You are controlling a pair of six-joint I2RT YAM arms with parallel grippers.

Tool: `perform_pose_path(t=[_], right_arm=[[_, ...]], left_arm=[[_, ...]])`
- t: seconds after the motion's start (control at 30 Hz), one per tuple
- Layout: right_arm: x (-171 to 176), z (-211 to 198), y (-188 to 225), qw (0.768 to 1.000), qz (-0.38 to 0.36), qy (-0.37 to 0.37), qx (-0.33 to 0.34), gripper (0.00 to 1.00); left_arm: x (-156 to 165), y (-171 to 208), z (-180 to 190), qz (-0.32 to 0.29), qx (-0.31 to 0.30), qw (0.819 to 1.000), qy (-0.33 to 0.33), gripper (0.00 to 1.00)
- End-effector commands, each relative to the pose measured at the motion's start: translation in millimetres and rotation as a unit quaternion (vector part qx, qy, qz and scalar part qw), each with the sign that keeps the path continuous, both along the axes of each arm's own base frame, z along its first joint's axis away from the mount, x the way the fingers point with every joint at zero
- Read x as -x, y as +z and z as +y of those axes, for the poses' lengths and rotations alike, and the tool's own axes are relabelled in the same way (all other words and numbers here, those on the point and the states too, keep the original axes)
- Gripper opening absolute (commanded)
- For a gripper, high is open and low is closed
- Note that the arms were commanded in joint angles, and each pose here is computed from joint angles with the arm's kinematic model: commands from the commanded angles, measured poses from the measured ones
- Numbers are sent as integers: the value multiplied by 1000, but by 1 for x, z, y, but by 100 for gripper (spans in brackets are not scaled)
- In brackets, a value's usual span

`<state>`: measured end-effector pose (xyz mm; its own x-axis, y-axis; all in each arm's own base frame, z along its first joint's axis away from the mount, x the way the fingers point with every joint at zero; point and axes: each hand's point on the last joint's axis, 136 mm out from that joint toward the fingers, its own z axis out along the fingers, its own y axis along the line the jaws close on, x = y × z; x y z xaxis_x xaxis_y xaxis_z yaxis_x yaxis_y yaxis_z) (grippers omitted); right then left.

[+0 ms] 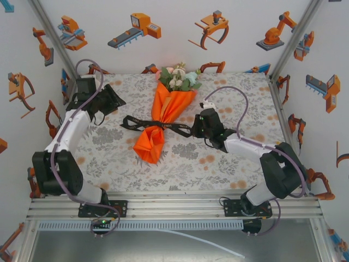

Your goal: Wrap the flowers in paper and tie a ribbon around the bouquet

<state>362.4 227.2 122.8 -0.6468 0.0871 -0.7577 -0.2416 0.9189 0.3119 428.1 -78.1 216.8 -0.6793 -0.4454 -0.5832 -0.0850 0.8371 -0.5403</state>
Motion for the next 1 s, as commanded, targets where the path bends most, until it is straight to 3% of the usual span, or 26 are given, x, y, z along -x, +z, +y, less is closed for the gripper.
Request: perform_pose_path(t=[0.0,0.1,0.3,0.47,0.6,0.7,0.83,0.97], right_arm=[[-10,4,37,999,-40,0,-24,31],[-11,7,45,999,-45,5,-31,31],[-13,20,58,997,-47,27,-50,32],[-13,22,56,997,-41,34,-49,32],[-11,20,55,998,-39,34,-41,32],[-10,19,57,998,-40,35,-37,32],[-8,26,65,997,-39,53,-37,32],[1,44,70,996,-35,76,-43,32]], left_arm=[[41,-24,-42,51,23,996,-73,51],[73,-54,-78,103,25,984,-141,55],[104,-107,-108,162,16,970,-182,57],[130,-129,-141,195,41,956,-213,29],[150,-141,-159,209,37,952,-219,24],[156,-141,-165,193,15,955,-225,26],[155,-120,-169,132,-19,963,-234,43],[145,-85,-155,63,-36,975,-210,51]])
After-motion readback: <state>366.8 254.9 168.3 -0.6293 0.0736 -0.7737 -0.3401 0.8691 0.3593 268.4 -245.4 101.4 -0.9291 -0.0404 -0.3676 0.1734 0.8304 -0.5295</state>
